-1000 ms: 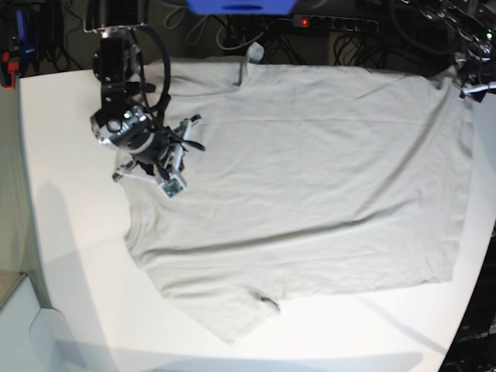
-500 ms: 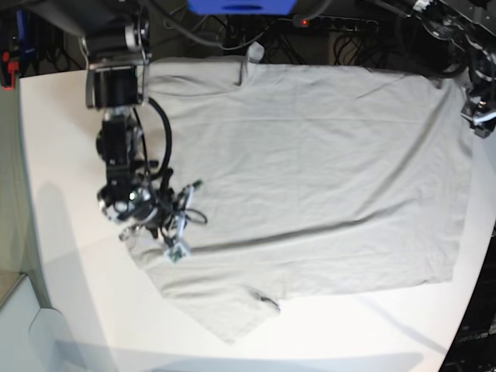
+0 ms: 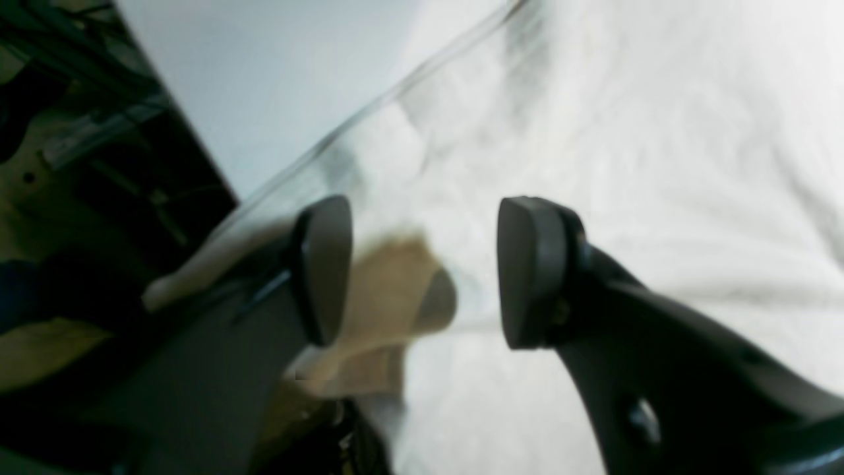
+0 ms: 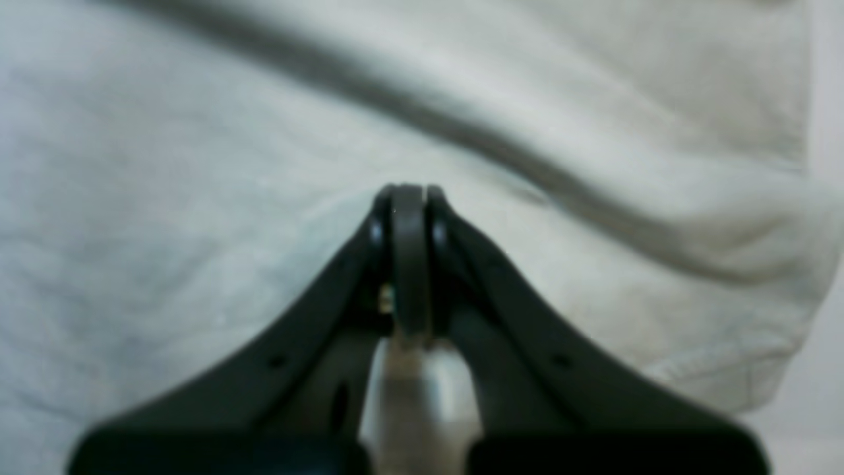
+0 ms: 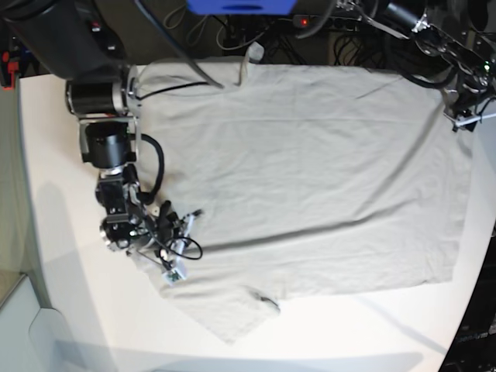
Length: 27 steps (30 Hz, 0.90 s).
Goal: Layout the t-shirt on the table in an organized manner, then fold the t-shirt properly
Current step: 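Drag the shirt side with the right gripper toward the hem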
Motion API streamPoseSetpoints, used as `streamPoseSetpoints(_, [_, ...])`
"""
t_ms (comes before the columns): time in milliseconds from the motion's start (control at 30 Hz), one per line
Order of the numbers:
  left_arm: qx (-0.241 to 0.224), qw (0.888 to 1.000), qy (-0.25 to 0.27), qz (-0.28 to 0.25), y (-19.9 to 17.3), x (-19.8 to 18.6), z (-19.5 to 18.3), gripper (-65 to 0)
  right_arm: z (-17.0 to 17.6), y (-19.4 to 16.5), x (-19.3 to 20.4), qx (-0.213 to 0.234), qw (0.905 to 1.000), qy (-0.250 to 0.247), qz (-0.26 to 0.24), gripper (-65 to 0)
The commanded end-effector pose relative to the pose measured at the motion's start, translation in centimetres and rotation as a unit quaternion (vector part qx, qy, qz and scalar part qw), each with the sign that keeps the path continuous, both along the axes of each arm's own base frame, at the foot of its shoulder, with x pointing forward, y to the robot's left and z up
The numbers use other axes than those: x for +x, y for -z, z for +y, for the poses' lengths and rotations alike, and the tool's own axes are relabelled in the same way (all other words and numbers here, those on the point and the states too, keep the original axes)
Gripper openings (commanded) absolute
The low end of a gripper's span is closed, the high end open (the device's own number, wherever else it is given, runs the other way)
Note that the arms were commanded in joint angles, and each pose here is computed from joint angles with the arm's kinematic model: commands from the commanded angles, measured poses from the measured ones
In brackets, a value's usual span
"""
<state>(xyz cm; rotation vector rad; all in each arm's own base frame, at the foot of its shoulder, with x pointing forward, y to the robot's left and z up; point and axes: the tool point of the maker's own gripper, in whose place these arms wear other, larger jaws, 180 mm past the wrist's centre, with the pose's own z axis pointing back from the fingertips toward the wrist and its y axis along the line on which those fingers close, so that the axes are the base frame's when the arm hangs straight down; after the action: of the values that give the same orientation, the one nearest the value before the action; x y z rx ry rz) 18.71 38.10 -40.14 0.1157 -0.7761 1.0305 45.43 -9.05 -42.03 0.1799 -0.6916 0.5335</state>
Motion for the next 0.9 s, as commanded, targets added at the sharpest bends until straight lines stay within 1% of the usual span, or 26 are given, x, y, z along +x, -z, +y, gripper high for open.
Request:
streamPoseSetpoints(0, [0.015, 1.0, 0.008, -0.014, -1.1, 1.4, 0.5, -31.2, -0.1, -2.2, 1.9, 0.008, 0.9994, 0.0, -0.033, -65.0])
streamPoseSetpoints(67, [0.023, 1.0, 0.02, -0.006, -1.3, 2.2, 0.7, -31.2, -0.7, -1.7, 1.7, 0.01, 0.9995, 0.004, -0.028, -65.0])
streamPoseSetpoints(167, [0.016, 0.999, 0.04, 0.002, -0.5, 3.1, 0.0, -31.2, -1.7, -1.0, 1.5, 0.01, 0.9996, 0.011, -0.025, -65.0])
streamPoseSetpoints(200, [0.02, 0.999, 0.045, -0.002, -0.5, 3.7, -0.2, -31.2, -2.0, -0.8, 1.5, 0.009, 0.9994, 0.018, -0.026, -65.0])
streamPoseSetpoints(267, [0.035, 0.998, 0.05, -0.015, -1.0, 4.7, -0.2, -31.2, -4.1, -0.4, 1.8, -0.001, 0.9982, 0.051, -0.032, -65.0])
streamPoseSetpoints(333, [0.039, 0.997, 0.058, -0.022, -0.8, 5.5, -0.6, -31.2, -5.1, 0.0, 1.8, -0.005, 0.9966, 0.073, -0.036, -65.0])
streamPoseSetpoints(400, [0.041, 0.997, 0.066, -0.025, -0.6, 6.1, -0.9, -31.2, -6.5, 0.0, 1.9, -0.01, 0.9957, 0.084, -0.04, -65.0])
streamPoseSetpoints(500, [0.046, 0.995, 0.081, -0.03, -0.9, 7.6, -0.8, -31.2, -7.8, -0.2, 2.0, 0.002, 0.993, 0.111, -0.041, -65.0])
streamPoseSetpoints(567, [0.038, 0.995, 0.082, -0.033, -0.7, 8.2, -1.0, -31.2, -8.4, -0.4, 2.1, 0.009, 0.9912, 0.125, -0.043, -65.0])
streamPoseSetpoints(700, [0.037, 0.995, 0.082, -0.042, -1.2, 9.0, -1.0, -31.2, -10.1, -0.5, 2.0, 0.004, 0.9888, 0.143, -0.044, -65.0])
streamPoseSetpoints(833, [0.037, 0.995, 0.082, -0.044, -1.4, 9.2, -1.0, -31.2, -12.6, -0.4, 2.0, -0.019, 0.9796, 0.193, -0.052, -65.0])
streamPoseSetpoints(867, [0.037, 0.995, 0.082, -0.044, -1.4, 9.2, -1.0, -31.2, -12.9, -0.2, 1.8, -0.022, 0.9784, 0.199, -0.051, -65.0])
